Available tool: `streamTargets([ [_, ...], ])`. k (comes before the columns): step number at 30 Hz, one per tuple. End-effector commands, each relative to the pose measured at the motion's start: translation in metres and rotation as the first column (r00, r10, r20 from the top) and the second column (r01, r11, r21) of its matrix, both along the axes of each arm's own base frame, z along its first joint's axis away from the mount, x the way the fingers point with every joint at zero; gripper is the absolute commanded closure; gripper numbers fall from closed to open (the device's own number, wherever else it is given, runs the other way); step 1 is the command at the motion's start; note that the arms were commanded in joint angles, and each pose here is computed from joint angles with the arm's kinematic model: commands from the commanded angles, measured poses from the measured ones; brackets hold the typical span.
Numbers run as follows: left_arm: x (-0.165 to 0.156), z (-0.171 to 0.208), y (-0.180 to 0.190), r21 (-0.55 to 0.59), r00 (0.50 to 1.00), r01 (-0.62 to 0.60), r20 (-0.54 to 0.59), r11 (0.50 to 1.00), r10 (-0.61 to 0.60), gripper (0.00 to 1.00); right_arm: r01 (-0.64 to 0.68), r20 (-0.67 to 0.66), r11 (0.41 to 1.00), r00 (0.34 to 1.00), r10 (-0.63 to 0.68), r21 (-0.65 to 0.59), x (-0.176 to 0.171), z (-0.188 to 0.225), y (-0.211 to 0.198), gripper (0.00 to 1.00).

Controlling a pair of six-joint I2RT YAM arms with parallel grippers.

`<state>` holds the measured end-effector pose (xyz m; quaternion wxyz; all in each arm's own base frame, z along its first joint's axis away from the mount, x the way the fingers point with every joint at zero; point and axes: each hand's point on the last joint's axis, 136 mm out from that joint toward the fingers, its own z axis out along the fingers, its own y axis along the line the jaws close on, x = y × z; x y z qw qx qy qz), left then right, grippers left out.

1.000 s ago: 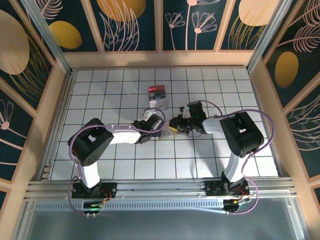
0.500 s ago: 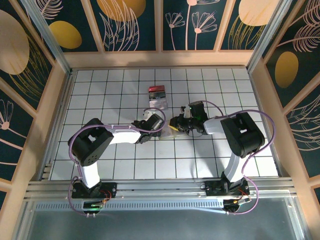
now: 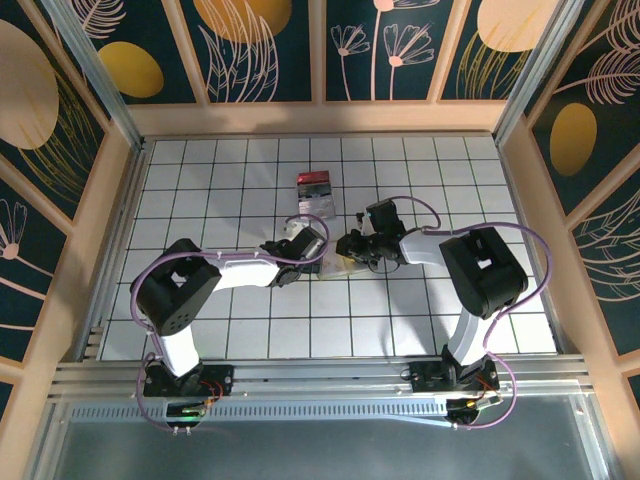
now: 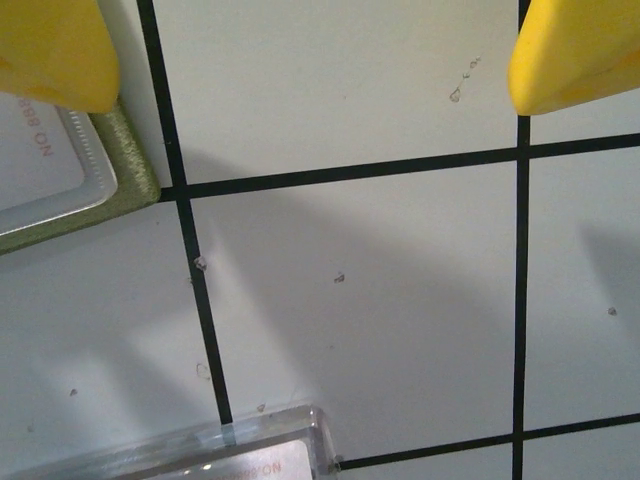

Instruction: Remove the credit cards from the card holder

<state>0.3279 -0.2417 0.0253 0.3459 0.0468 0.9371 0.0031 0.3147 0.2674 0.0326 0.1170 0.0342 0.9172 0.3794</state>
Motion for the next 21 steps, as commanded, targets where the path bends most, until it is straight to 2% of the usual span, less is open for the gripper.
streamTargets([
  [1,-0.005,0.0,0.01,0.014,1.0,-0.024,-0.016,1.0,0.024,0.01,0.005,0.006,0.998,1.0,-0.004,-0.06,-0.002,0.001,-0.005,0.74],
  [8,-0.011,-0.01,0.012,0.019,0.999,-0.024,-0.045,1.0,0.025,0.01,-0.017,0.006,0.997,1.0,0.017,-0.072,-0.005,0.002,0.0,0.7],
  [21,-0.011,-0.024,0.008,0.032,0.997,-0.005,-0.073,0.999,0.008,0.01,-0.057,-0.022,0.998,0.998,0.057,-0.013,-0.01,0.0,0.012,0.7],
])
